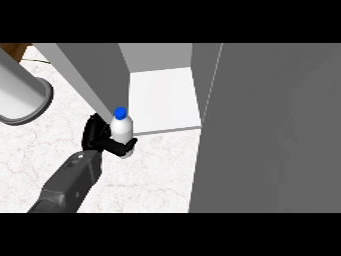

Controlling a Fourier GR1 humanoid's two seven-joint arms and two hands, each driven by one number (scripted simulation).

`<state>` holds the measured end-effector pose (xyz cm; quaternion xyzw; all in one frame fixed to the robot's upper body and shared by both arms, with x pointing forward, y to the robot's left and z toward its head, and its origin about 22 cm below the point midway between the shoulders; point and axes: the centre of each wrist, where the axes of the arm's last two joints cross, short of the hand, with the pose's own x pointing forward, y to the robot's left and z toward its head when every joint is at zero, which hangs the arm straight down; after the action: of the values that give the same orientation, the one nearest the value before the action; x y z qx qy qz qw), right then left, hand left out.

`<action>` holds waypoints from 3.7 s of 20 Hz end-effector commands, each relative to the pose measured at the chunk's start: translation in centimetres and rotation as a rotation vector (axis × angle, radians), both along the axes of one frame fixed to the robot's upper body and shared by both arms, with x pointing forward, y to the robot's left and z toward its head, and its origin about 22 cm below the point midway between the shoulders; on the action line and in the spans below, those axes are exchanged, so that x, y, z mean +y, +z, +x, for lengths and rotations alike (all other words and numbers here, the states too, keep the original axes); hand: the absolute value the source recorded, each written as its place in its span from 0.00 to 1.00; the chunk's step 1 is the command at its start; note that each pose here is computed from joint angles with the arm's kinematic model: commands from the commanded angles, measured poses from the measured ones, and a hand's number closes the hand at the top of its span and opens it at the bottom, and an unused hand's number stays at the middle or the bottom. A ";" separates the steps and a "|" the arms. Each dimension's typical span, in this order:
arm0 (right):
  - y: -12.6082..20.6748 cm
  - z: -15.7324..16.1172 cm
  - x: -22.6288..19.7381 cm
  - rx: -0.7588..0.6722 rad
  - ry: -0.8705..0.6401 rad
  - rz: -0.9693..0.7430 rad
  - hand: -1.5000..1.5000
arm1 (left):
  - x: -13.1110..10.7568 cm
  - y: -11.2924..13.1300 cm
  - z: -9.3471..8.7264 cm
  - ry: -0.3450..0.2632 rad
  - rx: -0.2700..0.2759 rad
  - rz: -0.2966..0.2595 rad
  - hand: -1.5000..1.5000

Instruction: Pick up the bottled water, place it into the cabinet and close the cabinet

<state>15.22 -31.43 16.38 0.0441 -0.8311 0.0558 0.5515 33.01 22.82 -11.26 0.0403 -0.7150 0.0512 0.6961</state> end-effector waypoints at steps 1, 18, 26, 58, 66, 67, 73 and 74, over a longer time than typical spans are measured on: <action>0.7 0.1 -0.7 -0.024 0.014 -0.004 0.00 | -9.4 8.3 6.9 -0.076 -0.103 -0.038 1.00; 0.8 0.4 -3.0 -0.004 0.041 0.004 0.00 | -8.8 6.9 6.2 0.086 -0.100 -0.109 1.00; 1.3 0.7 -3.7 -0.026 0.042 0.009 0.00 | -8.9 6.9 6.2 0.096 -0.116 -0.076 1.00; 0.4 1.8 -3.9 -0.016 0.111 0.018 0.00 | -6.1 8.5 7.5 0.056 -0.230 0.091 1.00; 0.9 1.9 -3.7 -0.023 0.137 -0.014 0.00 | -7.9 8.8 7.5 0.021 -0.210 0.043 1.00; 1.0 1.9 -3.6 -0.023 0.124 -0.022 0.00 | -8.7 8.0 6.8 0.008 -0.212 0.033 1.00; 1.1 1.8 -3.6 -0.021 0.149 -0.041 0.00 | -9.2 7.9 6.7 -0.023 -0.214 -0.012 1.00; 1.1 1.5 -3.3 -0.022 0.163 -0.042 0.00 | -8.7 6.7 5.9 -0.035 -0.198 -0.021 1.00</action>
<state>16.96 -35.00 17.39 0.0949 -0.8308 0.1081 0.5377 32.30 24.33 -11.83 0.1988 -0.6476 0.0443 0.7342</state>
